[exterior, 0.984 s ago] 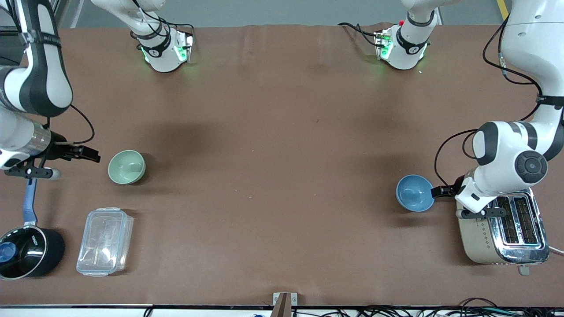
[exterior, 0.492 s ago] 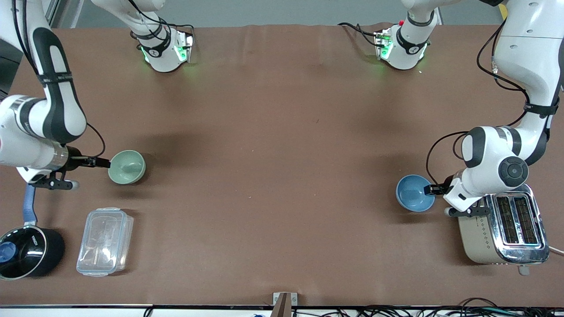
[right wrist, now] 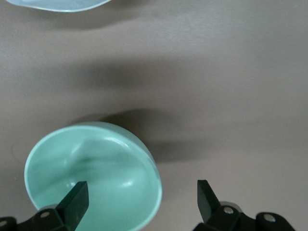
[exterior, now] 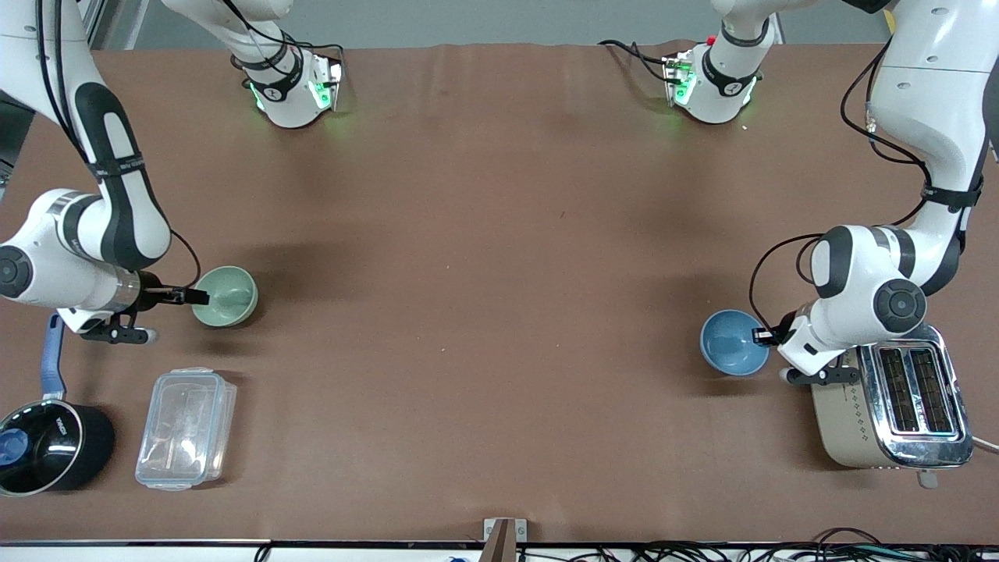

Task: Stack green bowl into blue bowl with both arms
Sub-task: 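Grasp the green bowl with the right gripper while the left grasps the blue bowl, then carry the blue bowl mid-table with the left gripper while the right lifts the green bowl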

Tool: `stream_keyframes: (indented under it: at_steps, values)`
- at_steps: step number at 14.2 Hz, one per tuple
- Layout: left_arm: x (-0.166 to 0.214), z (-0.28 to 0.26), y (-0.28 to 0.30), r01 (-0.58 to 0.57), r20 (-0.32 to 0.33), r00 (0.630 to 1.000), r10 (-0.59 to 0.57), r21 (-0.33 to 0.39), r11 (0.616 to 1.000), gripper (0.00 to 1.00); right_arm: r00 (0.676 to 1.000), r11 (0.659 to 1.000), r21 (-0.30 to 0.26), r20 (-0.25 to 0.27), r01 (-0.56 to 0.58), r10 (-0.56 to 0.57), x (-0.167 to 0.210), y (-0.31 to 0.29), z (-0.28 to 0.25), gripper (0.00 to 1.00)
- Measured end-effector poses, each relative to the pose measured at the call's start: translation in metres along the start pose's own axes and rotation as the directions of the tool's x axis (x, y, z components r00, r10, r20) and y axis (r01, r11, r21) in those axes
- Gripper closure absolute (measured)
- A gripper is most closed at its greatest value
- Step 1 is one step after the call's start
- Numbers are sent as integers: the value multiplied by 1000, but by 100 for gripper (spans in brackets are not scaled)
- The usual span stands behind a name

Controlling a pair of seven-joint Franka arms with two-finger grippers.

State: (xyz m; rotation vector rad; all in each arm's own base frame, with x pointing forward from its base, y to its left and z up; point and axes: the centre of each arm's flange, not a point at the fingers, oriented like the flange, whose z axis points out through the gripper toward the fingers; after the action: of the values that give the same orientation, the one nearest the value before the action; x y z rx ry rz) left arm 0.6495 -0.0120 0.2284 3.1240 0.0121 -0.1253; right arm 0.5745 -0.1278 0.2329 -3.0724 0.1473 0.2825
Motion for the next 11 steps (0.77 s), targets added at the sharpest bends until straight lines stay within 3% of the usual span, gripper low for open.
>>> stream_keyframes:
  at_steps: [5,6,8,11]
  values:
    - [1,-3,3,-4,-6,1000,4,-2,1000,96,1000,998,54,-15,16,-15,-10,11,40,6]
    - [2,-6,7,-9,-12,1000,9,-5,1000,96,1000,997,73,-17,22,-21,-11,13,43,19]
    - [6,-17,23,-33,-31,999,32,-19,999,96,999,996,85,-23,34,-32,-11,15,43,22]
    - [10,-39,60,-57,-52,997,55,-46,997,96,999,996,87,-26,35,-33,-10,16,42,55]
